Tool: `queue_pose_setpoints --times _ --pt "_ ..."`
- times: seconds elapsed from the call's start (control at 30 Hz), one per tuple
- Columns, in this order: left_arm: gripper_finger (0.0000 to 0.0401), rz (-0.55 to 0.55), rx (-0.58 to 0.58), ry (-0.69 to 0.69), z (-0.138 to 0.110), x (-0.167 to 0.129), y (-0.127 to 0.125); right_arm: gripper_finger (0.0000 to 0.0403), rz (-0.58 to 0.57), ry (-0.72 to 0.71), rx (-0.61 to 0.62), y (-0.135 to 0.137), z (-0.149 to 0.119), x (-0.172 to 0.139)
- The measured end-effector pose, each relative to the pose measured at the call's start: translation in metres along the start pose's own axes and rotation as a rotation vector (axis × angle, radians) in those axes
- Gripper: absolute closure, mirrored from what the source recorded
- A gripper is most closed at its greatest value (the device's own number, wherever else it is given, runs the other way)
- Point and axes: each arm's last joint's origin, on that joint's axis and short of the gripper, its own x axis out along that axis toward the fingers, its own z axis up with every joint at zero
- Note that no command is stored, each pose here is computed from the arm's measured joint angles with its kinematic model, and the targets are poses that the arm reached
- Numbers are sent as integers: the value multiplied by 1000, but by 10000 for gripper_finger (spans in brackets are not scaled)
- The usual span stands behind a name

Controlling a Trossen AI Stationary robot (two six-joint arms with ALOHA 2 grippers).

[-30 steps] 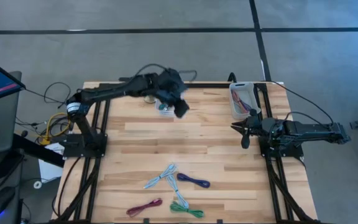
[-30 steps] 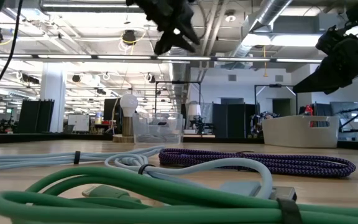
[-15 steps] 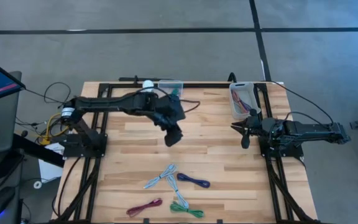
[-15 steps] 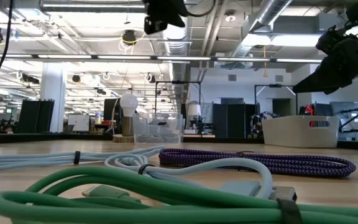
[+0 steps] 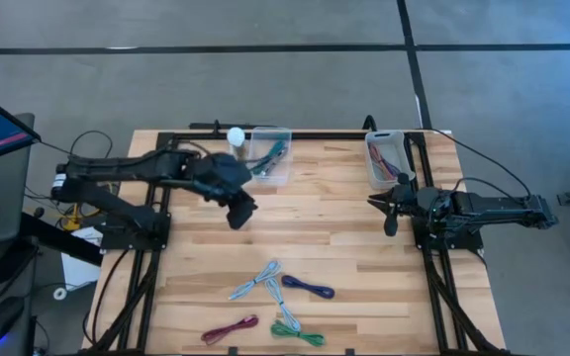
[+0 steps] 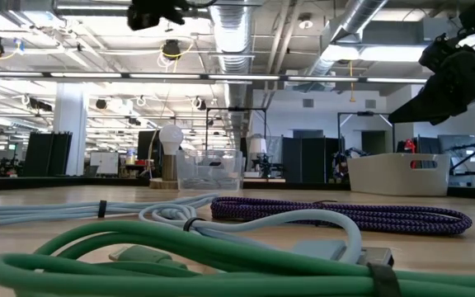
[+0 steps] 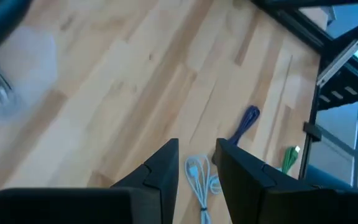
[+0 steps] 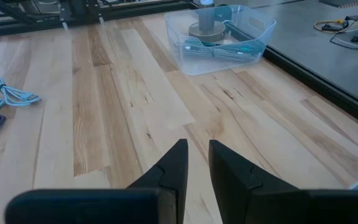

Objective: Pick & Place USB Port
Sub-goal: Put the top light blue charger cable into the transparent bin

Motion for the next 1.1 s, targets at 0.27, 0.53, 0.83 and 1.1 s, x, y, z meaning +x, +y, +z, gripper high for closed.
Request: queue_pose_setpoints --times 0.27,0.53,0.83,1.1 --pt "295 99 -41 120 -49 39 5 345 0 -1 1 0 0 0" --pt "289 125 -248 171 -76 67 16 345 1 -4 27 0 0 0" --pt "290 49 -260 179 -79 76 14 345 5 -24 35 0 2 0" --pt "290 24 -353 124 -71 79 15 345 4 -23 35 0 2 0"
